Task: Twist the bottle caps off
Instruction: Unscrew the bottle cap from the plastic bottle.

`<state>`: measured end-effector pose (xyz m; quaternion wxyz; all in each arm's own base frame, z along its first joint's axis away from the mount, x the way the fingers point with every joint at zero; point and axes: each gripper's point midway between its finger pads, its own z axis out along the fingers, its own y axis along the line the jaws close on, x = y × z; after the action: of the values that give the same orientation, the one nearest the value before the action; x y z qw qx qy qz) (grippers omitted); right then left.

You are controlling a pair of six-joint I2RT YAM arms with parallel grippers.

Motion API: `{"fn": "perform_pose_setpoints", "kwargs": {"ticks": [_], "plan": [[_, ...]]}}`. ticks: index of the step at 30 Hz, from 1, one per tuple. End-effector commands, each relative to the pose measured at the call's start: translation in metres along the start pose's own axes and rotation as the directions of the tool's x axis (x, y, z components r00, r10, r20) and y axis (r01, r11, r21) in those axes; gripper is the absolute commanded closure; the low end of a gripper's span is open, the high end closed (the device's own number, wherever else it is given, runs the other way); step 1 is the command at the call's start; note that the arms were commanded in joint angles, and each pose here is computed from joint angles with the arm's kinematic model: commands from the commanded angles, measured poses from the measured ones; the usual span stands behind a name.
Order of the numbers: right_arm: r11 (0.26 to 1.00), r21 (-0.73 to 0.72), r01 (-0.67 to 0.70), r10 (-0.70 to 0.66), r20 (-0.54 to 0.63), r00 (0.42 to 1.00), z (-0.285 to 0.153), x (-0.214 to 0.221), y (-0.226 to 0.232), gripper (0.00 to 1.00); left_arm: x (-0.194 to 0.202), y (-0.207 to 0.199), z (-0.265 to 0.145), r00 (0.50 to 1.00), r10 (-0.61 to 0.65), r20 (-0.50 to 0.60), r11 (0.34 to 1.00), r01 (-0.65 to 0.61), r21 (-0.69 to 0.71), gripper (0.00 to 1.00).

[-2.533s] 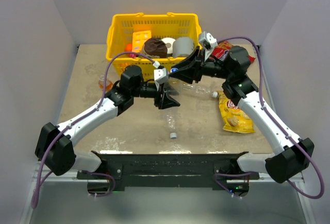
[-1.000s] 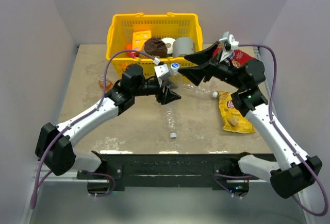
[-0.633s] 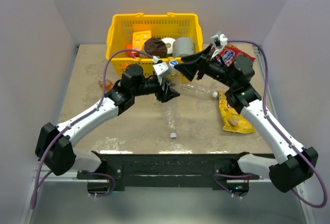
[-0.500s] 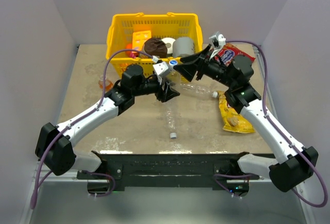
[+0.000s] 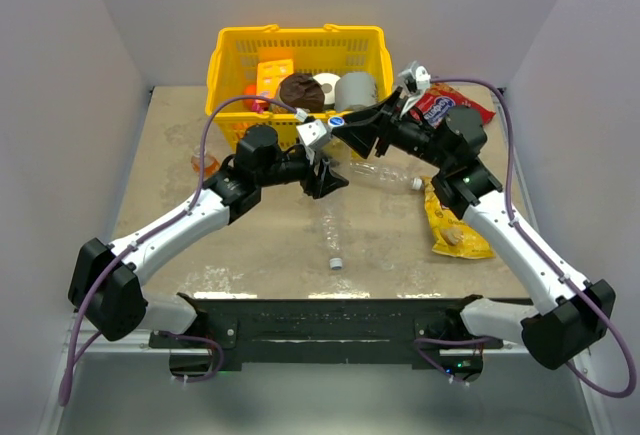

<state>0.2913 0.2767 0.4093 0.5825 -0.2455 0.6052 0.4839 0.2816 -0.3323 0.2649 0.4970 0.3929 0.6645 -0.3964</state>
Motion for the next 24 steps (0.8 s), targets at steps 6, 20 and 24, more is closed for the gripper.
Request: {"fn": "perform_pose_setpoints", "kwargs": {"ticks": [6, 20, 24], "plan": [[0.997, -0.043, 0.057, -0.055, 0.048, 0.997, 0.003, -0.021, 0.013, 0.55, -0.027, -0.003, 0.000, 0.998, 0.029, 0.055, 1.000, -0.029, 0.004, 0.75], [0.988, -0.140, 0.064, -0.067, -0.022, 0.997, 0.005, -0.002, 0.020, 0.87, -0.039, -0.018, -0.011, 0.994, 0.043, 0.098, 0.990, -0.056, 0.132, 0.76], [0.971, -0.234, 0.055, -0.072, -0.067, 0.995, 0.003, 0.006, 0.030, 0.89, -0.045, -0.029, -0.022, 0.992, 0.057, 0.116, 0.969, -0.083, 0.233, 0.76]]}}
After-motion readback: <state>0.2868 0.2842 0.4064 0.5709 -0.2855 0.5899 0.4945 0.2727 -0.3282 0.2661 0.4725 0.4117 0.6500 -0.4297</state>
